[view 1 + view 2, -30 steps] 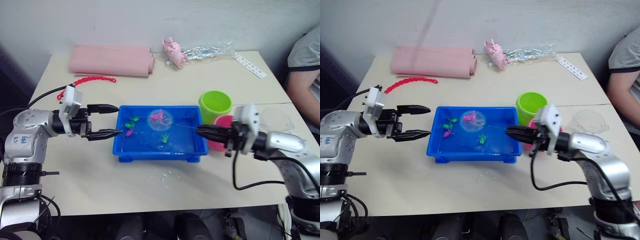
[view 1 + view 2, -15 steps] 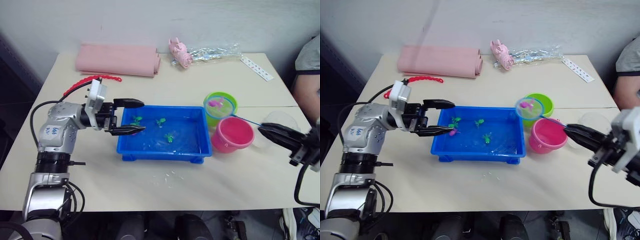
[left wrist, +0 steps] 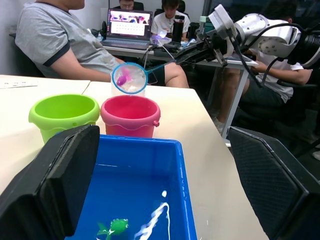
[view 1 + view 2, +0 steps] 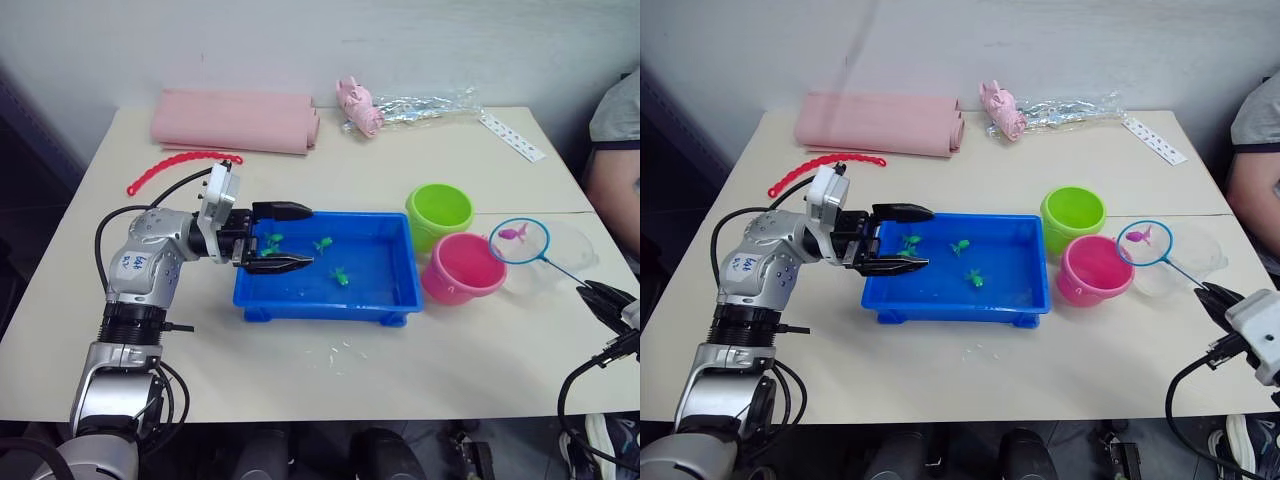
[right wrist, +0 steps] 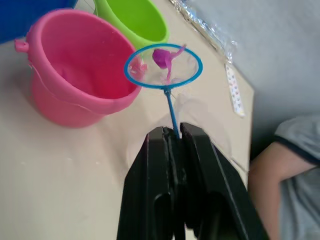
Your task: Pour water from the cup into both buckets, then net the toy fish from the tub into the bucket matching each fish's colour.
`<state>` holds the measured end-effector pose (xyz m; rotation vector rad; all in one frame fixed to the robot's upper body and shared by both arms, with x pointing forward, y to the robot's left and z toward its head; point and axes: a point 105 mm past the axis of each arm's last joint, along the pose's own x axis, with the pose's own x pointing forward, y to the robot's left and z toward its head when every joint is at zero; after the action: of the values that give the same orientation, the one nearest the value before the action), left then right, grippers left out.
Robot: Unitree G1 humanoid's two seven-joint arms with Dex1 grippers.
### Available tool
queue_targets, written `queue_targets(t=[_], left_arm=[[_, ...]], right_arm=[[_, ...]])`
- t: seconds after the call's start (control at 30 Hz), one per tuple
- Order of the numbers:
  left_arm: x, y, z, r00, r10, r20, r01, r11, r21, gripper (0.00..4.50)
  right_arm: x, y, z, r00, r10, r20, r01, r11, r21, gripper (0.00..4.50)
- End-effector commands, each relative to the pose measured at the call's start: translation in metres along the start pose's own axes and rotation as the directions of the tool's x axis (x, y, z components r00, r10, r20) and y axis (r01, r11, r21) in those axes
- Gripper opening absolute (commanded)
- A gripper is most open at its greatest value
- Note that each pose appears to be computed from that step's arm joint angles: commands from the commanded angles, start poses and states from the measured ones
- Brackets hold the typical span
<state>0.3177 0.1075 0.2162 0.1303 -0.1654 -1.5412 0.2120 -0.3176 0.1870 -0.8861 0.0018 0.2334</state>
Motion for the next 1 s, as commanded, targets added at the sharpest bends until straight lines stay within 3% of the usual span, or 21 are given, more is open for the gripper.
queue_targets(t=[0.03, 0.17, 0.37, 0.6, 0.77, 0.83, 0.9, 1.0], left_arm=[[-0.001, -0.001, 0.006, 1.0, 0.003, 0.007, -0.003, 0.999, 0.033, 4.46], [0.001, -0.001, 0.005, 1.0, -0.002, 0.01, 0.002, 1.0, 0.025, 4.46], [0.001, 0.001, 0.004, 1.0, 0.004, 0.013, -0.004, 1.0, 0.028, 4.46], [-0.004, 0.0, 0.001, 1.0, 0.002, -0.004, -0.002, 1.0, 0.021, 4.46], [-0.003, -0.001, 0.005, 0.999, -0.015, 0.03, 0.015, 1.0, 0.027, 4.46], [-0.004, -0.002, 0.005, 0.999, -0.018, 0.034, 0.017, 0.999, 0.032, 4.46], [-0.005, -0.001, 0.006, 0.999, 0.0, 0.042, -0.002, 0.999, 0.047, 4.46], [-0.013, 0.0, 0.005, 0.999, 0.032, 0.033, -0.034, 0.998, 0.051, 4.46]], right_arm=[[-0.002, -0.014, 0.006, 0.995, -0.089, 0.038, 0.093, 0.988, -0.126, 0.0], [0.0, -0.001, 0.004, 1.0, 0.003, 0.025, 0.003, 0.972, -0.235, 0.0], [0.003, -0.002, 0.009, 0.998, 0.003, 0.055, 0.018, 0.927, -0.375, 0.0], [0.009, 0.001, 0.019, 0.995, 0.052, 0.083, 0.013, 0.77, -0.638, 0.0], [0.012, 0.005, 0.023, 0.989, 0.1, 0.113, 0.014, 0.682, -0.731, 0.0], [0.012, 0.007, 0.018, 0.989, 0.113, 0.099, -0.004, 0.677, -0.736, 0.0], [0.012, 0.007, 0.016, 0.99, 0.089, 0.106, 0.008, 0.726, -0.687, 0.0], [0.012, 0.005, 0.033, 0.977, 0.043, 0.211, 0.078, 0.842, -0.534, 0.0]])
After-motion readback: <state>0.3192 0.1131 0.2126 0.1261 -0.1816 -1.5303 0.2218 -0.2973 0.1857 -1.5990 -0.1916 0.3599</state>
